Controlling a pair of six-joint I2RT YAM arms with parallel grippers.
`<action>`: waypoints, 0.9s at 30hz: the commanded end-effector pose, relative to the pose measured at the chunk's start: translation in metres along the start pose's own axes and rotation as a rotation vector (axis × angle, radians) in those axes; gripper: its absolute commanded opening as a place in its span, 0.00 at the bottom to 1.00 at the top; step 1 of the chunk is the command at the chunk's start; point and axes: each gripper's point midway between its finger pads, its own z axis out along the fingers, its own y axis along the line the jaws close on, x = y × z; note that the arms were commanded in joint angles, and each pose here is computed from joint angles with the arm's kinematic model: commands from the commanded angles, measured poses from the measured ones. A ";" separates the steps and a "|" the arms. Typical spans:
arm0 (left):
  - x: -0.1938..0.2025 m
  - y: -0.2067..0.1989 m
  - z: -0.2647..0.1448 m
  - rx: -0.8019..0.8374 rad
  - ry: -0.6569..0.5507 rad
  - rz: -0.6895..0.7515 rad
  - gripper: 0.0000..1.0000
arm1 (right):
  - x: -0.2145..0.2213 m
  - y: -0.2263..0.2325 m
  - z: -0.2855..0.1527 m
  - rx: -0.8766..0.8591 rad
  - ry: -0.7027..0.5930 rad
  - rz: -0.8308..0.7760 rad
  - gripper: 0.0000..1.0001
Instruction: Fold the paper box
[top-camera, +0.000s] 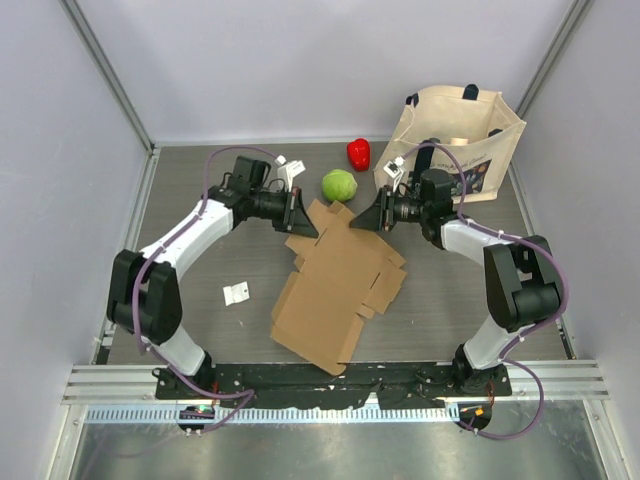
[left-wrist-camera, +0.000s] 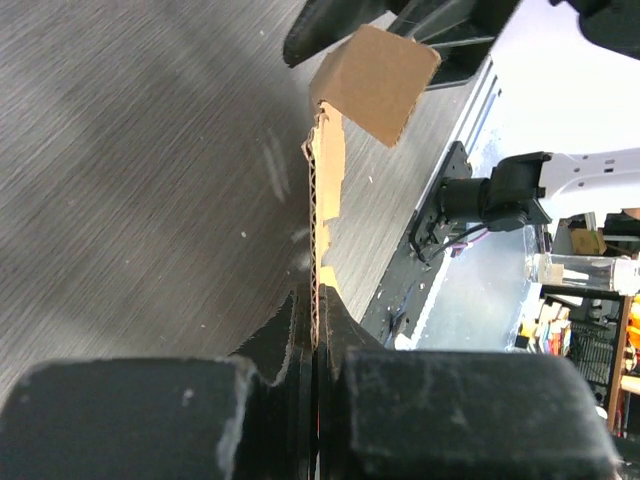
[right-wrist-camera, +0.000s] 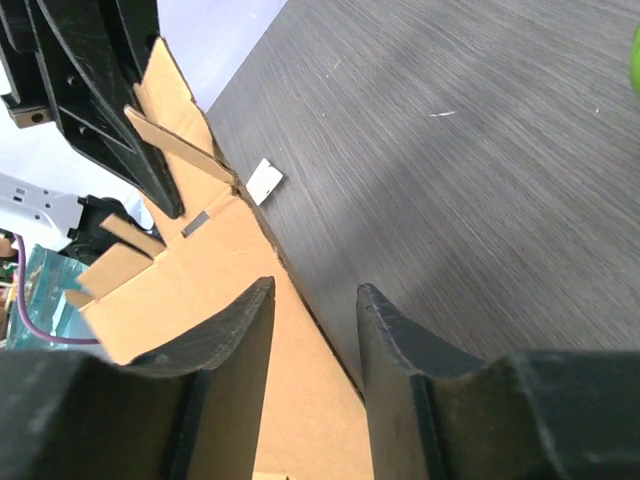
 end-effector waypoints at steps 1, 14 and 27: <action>-0.010 -0.026 -0.012 0.084 -0.050 0.097 0.00 | -0.022 0.015 0.000 -0.041 -0.079 -0.085 0.47; -0.010 -0.028 -0.024 0.014 -0.071 0.162 0.14 | -0.030 0.043 -0.001 -0.202 -0.148 -0.084 0.01; -0.081 -0.069 -0.083 -0.254 -0.420 0.057 0.44 | -0.029 0.032 0.000 -0.010 -0.109 -0.133 0.01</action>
